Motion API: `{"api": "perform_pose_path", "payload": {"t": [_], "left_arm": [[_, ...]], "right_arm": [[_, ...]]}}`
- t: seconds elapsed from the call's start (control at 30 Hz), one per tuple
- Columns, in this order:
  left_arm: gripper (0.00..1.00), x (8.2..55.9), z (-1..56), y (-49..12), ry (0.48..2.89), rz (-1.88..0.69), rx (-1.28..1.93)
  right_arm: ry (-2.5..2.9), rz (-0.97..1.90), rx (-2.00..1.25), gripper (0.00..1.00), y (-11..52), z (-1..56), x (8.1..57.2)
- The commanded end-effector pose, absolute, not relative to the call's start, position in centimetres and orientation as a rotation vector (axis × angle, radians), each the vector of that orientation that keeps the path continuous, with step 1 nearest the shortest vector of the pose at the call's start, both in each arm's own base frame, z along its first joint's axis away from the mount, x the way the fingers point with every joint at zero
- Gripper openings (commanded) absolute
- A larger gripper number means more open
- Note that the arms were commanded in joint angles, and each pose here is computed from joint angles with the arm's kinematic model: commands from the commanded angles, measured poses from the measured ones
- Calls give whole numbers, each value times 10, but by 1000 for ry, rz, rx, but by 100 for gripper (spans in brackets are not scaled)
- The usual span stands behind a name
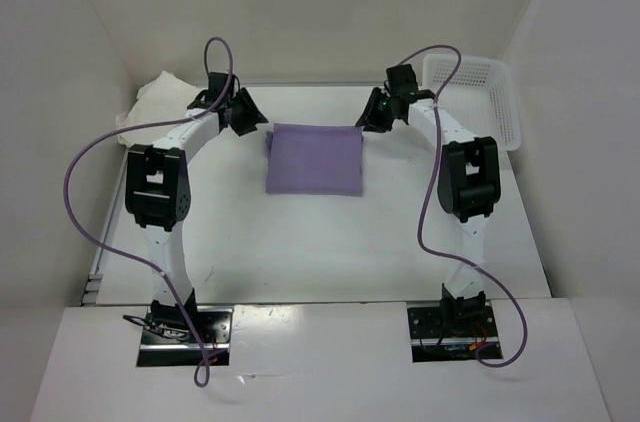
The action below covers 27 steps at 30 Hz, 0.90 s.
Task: Fold and stack the t-shirts
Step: Fold the long partially folded tshirt into a neat square
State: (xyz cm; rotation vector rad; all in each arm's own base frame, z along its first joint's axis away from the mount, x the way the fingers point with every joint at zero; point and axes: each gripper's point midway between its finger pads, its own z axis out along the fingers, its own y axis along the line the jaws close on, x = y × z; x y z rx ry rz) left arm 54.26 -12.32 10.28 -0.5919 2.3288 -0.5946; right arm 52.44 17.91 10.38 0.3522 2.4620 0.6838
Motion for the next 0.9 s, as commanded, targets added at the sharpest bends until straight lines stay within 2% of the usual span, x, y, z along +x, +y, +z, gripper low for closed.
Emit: {"api": "perform_pose_path", "payload": {"t": [0.0, 0.03, 0.1, 0.17, 0.33, 0.37, 0.63, 0.73, 0.77, 0.87], "left_arm": [[49, 520, 139, -165, 2275, -719, -451], [49, 514, 139, -174, 2272, -742, -424], [49, 491, 111, -191, 2343, -779, -404], [49, 481, 95, -201, 2388, -821, -402], [49, 451, 69, -209, 2447, -840, -424], [48, 434, 52, -205, 2490, -828, -456], [48, 397, 65, -199, 2486, -870, -486], [54, 391, 81, -198, 2466, -878, -476], [59, 392, 87, -197, 2451, -878, -454], [72, 397, 101, -176, 2402, -832, -480]], "right_arm": [[2420, 706, 228, 30, 206, 133, 494], [2436, 727, 226, 14, 212, 126, 488], [2485, 745, 214, 4, 220, 107, 480], [2489, 818, 173, 0, 236, 108, 483], [2495, 831, 166, 0, 246, 83, 509], [2470, 862, 174, 0, 247, 90, 520], [2542, 908, 235, 0, 262, 37, 544], [2543, 911, 248, 0, 262, 37, 544], [2534, 914, 244, 0, 263, 42, 545], [2487, 928, 194, 9, 263, 73, 545]]}}
